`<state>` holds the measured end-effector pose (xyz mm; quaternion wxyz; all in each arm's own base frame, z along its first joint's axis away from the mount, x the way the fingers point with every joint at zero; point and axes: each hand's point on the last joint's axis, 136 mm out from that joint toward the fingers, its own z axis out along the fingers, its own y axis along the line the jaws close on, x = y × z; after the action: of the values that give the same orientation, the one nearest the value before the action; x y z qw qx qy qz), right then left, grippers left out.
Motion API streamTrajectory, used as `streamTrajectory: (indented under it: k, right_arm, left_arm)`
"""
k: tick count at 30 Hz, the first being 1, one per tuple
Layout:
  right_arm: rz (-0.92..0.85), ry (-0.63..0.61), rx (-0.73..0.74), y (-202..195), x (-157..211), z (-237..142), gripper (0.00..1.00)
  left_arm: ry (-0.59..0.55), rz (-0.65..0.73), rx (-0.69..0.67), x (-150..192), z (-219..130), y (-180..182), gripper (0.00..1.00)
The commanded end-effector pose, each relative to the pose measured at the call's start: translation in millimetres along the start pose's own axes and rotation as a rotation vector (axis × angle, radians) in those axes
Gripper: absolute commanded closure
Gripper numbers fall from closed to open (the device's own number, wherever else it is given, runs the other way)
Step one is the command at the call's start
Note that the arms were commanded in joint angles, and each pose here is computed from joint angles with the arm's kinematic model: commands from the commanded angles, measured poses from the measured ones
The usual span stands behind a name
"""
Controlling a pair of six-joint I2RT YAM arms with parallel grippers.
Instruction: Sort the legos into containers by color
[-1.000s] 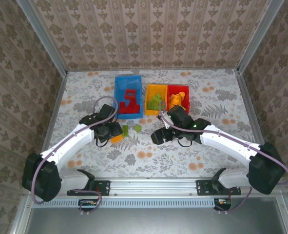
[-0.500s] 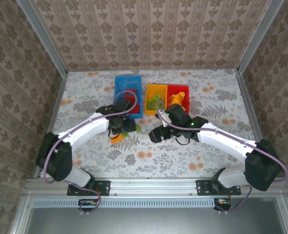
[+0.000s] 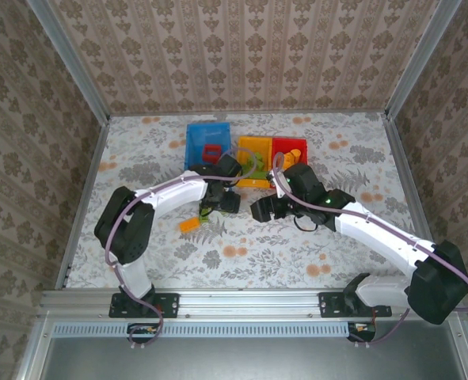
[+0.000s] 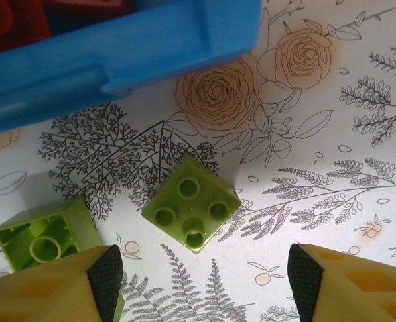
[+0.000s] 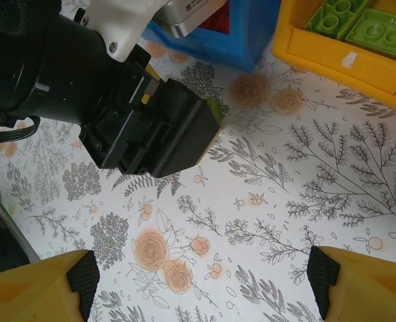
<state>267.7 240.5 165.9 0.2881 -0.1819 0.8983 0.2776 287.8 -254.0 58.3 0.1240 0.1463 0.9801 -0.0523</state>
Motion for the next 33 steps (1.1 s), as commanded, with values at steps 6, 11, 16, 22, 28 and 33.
streamTrajectory:
  k: [6, 11, 16, 22, 28, 33]
  right_arm:
    - [0.037, -0.007, -0.006, -2.5, 1.7, -2.2, 0.16]
    - [0.046, -0.001, -0.008, -2.7, 2.3, -1.7, 0.15]
    - [0.052, 0.011, -0.004, -3.9, 5.1, -1.4, 0.16]
    - [0.062, 0.017, -0.003, -5.0, 5.9, -0.6, 0.16]
    - [0.07, 0.02, -0.001, -6.1, 4.7, 2.0, 0.16]
    - [0.07, 0.015, -0.003, -5.0, 1.8, 0.8, 0.16]
  left_arm:
    - [0.032, 0.154, -0.025, -4.2, 15.5, -3.9, 0.32]
    - [0.038, 0.183, -0.034, -9.7, 22.9, -3.1, 0.31]
    - [0.049, 0.202, -0.031, -7.8, 29.5, -5.4, 0.32]
    - [0.087, 0.223, -0.033, 5.9, 39.2, -6.9, 0.39]
    - [0.075, 0.215, -0.015, 12.4, 34.1, -13.2, 0.55]
    - [0.051, 0.198, -0.013, 12.5, 25.1, -20.8, 0.73]
